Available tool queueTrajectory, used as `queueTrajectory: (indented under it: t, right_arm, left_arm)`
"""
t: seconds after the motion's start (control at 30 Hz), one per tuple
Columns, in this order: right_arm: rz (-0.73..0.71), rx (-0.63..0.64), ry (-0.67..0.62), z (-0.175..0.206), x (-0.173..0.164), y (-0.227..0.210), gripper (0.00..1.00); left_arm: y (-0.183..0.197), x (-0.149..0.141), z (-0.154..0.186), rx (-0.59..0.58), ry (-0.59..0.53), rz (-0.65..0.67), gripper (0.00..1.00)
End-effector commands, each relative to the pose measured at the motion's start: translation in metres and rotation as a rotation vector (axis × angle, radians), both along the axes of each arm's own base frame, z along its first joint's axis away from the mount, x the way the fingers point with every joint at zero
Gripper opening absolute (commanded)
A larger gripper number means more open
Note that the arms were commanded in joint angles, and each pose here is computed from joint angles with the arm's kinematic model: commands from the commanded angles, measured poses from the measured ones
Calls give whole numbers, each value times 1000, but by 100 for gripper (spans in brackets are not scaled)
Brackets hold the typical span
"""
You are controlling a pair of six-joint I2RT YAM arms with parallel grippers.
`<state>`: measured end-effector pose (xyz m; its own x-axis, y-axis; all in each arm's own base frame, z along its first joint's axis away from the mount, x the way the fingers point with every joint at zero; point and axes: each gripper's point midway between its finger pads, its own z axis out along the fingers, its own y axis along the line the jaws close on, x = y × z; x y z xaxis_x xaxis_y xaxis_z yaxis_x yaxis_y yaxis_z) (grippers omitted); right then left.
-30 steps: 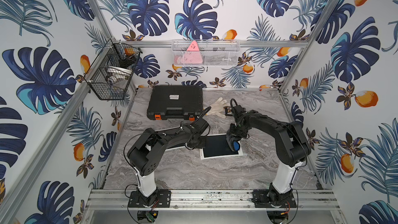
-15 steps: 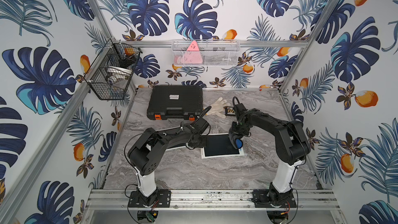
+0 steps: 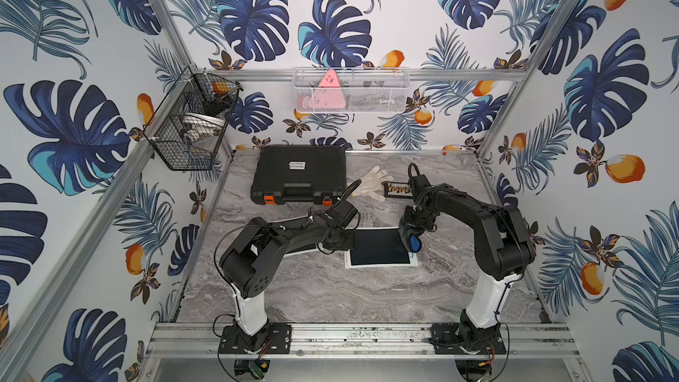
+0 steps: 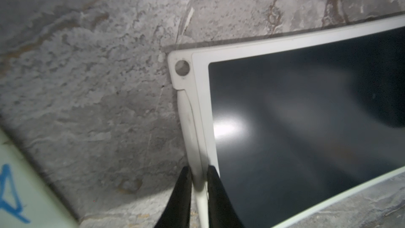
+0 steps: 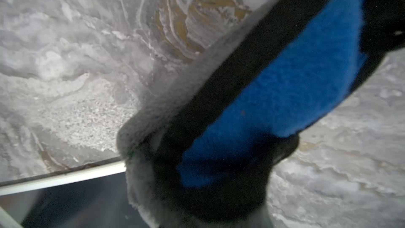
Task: Wipe the drawing tablet
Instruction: Wipe the dirt from the drawing tablet.
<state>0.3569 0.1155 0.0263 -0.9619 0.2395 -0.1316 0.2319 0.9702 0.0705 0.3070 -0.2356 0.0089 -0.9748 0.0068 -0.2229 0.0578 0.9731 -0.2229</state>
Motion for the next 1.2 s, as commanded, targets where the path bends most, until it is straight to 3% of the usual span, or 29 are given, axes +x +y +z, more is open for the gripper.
queueTrajectory:
  t: [0.0,0.13,0.33,0.4,0.67,0.83,0.93,1.17]
  right_arm:
    - [110,-25,62,-4,-21,28,0]
    - [109,3,86,-11,-27,58,0]
    - [-57,-54,125,-12,-30,-25,0]
    - [-50,-73,115,-8,-32,-36,0]
    - [80,-18,131,-14,-41,49,0]
    - [-82,-46,145,-13,-42,-23,0]
    - [-95,-51,118,-3,-40,-42,0]
    - [41,-14,144,-15,-48,33,0]
  left_arm:
    - [33,-28,-28,158,113,-1,18]
    - [33,-29,-30,162,120,2,18]
    - [36,-30,-32,173,125,5,17]
    - [36,-29,-31,173,123,6,17]
    - [39,-31,-36,193,134,3,17]
    - [40,-32,-37,206,143,2,18]
    - [39,-34,-38,207,146,-1,20]
    - [42,-37,-41,247,161,-21,26]
